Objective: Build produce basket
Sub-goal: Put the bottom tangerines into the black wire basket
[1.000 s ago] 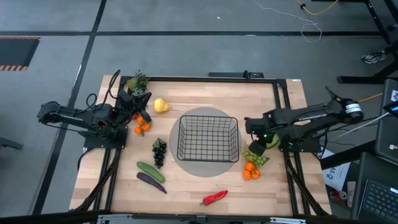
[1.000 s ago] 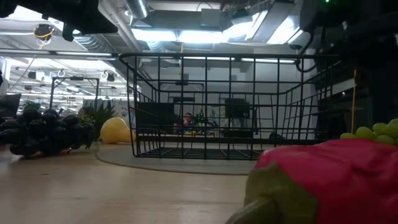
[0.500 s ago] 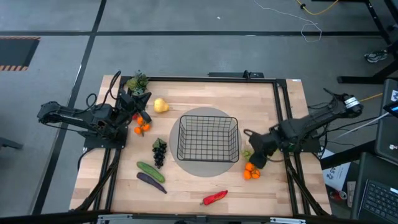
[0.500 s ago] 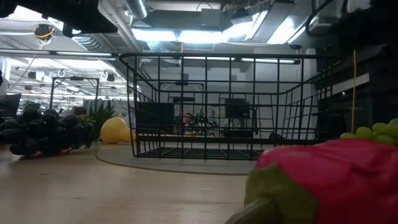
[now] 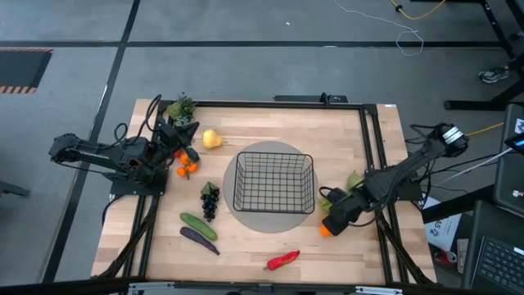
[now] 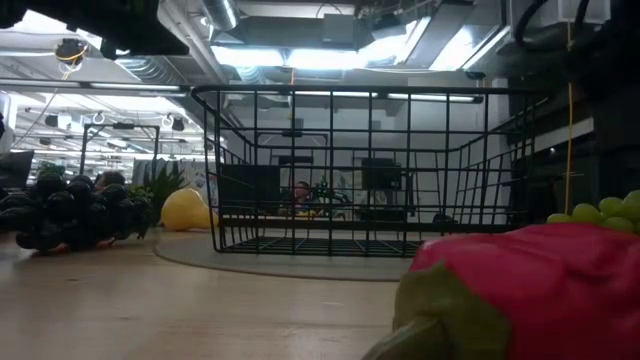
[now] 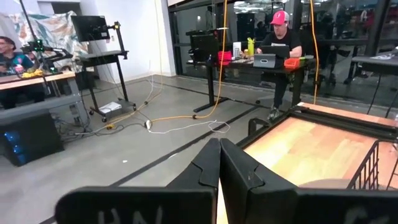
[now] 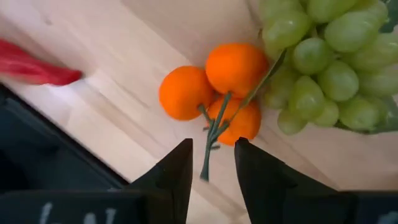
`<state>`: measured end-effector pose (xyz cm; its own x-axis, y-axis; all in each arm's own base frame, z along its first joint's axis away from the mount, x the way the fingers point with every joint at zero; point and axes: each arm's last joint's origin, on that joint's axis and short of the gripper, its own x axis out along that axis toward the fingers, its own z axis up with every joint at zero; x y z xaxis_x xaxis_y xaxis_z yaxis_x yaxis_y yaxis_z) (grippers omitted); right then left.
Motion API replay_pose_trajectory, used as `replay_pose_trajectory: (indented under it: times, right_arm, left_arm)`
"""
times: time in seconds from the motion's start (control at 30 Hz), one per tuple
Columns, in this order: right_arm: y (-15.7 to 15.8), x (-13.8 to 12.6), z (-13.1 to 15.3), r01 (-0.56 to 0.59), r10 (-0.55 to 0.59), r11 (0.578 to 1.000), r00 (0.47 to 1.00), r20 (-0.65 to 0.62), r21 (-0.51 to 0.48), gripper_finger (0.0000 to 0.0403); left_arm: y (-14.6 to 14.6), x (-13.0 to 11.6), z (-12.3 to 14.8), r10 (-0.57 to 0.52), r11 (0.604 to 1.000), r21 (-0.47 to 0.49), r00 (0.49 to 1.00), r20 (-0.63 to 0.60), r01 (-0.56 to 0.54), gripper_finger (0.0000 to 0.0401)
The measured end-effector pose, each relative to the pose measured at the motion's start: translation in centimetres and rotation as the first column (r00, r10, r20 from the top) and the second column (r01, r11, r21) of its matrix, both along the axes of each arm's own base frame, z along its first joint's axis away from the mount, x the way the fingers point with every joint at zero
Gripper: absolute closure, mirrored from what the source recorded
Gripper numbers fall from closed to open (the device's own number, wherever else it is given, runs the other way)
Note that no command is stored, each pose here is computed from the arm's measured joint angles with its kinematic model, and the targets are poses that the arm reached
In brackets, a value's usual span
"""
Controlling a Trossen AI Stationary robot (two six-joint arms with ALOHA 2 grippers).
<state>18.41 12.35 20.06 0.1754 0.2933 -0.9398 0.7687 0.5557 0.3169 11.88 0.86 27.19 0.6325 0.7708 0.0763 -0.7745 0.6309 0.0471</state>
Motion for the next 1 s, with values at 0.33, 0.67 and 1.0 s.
replay_pose_trajectory:
  times: [0.33,0.67,1.0]
  right_arm:
    - [1.0,1.5,-1.9,-0.002,0.002,1.0,1.0,-0.013,-0.001,0.026]
    - [1.7,2.3,-3.9,-0.025,0.029,0.999,0.994,-0.101,0.038,0.026]
    - [1.9,2.1,-4.1,-0.064,0.079,0.992,0.986,-0.146,0.105,0.0362]
  left_arm:
    - [0.0,0.0,-0.1,0.0,1.0,0.002,1.0,-0.014,0.001,0.0401]
    - [0.0,0.0,-0.2,-0.001,1.0,0.003,1.0,-0.023,0.001,0.0401]
    - [0.0,0.0,-0.2,0.001,1.0,0.017,0.999,-0.04,0.0,0.0401]
